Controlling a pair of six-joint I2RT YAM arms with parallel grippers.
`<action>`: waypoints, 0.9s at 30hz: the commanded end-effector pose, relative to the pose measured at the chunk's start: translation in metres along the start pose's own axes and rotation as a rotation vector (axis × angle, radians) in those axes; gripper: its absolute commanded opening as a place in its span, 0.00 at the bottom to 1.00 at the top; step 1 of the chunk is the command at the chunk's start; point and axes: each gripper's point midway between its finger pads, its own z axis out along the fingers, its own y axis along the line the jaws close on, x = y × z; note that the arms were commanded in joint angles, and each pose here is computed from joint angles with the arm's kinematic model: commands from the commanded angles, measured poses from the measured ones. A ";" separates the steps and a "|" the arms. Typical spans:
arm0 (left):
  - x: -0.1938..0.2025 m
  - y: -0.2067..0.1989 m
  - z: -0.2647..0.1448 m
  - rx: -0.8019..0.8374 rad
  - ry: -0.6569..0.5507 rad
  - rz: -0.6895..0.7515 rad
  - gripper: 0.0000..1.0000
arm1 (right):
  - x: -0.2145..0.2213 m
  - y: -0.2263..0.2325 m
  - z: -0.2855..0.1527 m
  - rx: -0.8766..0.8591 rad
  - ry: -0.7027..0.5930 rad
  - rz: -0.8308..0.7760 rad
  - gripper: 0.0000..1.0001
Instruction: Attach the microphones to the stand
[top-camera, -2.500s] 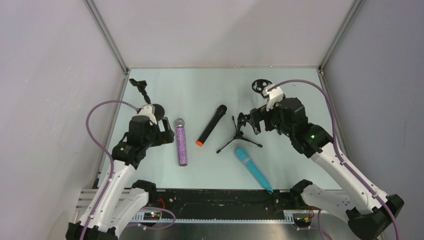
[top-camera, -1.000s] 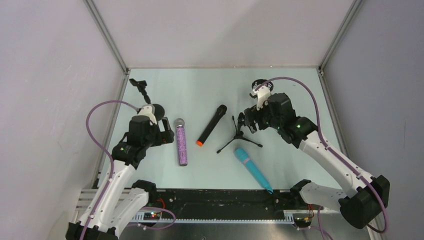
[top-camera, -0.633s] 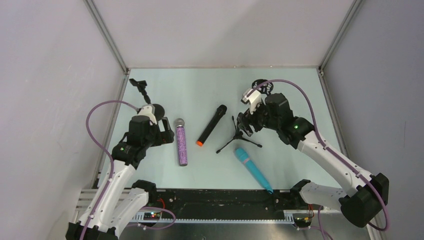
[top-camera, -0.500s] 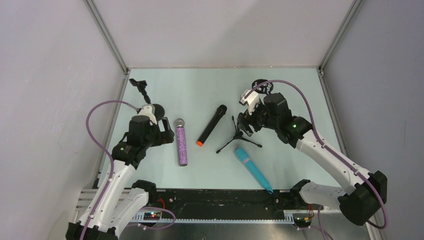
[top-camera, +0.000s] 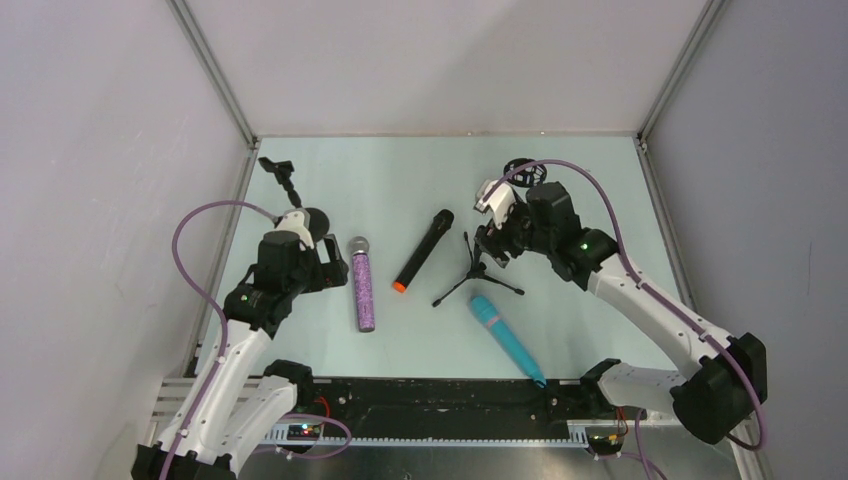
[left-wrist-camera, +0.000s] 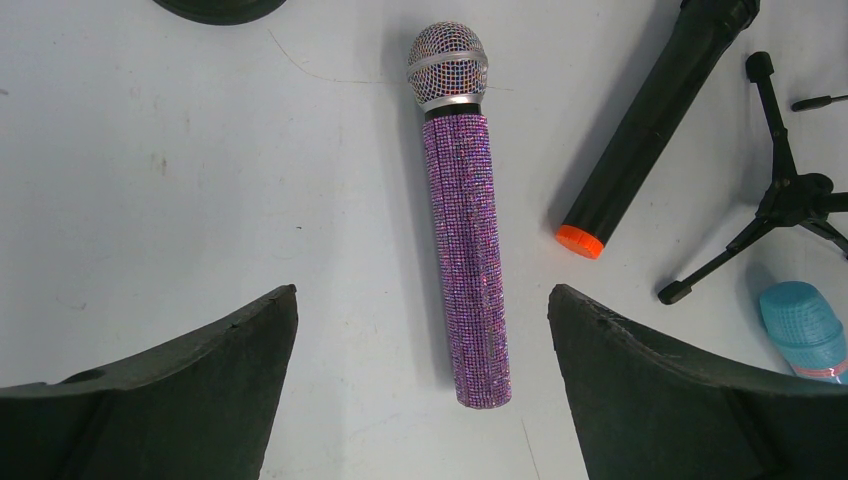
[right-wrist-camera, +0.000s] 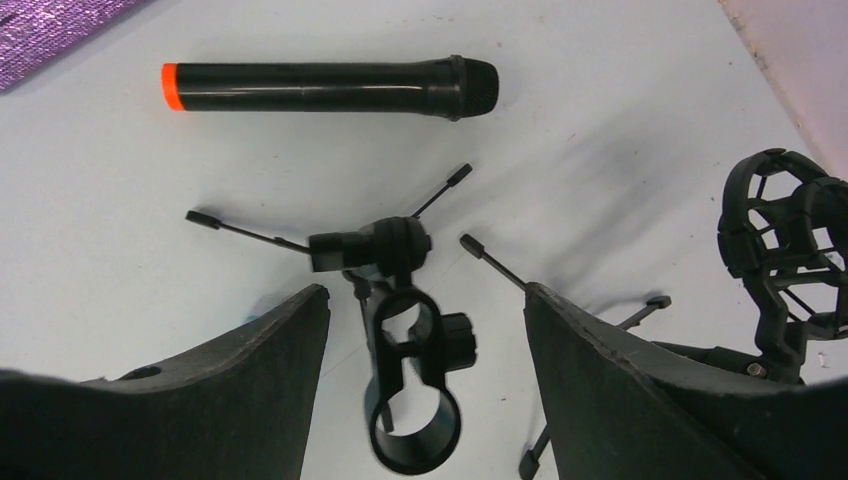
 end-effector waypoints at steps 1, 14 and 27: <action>0.000 -0.005 0.002 0.022 -0.001 -0.017 0.98 | -0.007 -0.010 0.007 -0.007 -0.048 -0.036 0.74; 0.001 -0.005 0.002 0.022 0.002 -0.016 0.98 | 0.001 -0.005 0.014 -0.122 -0.067 -0.062 0.48; 0.001 -0.005 0.002 0.023 0.004 -0.018 0.98 | -0.006 0.005 0.008 -0.204 -0.122 -0.150 0.13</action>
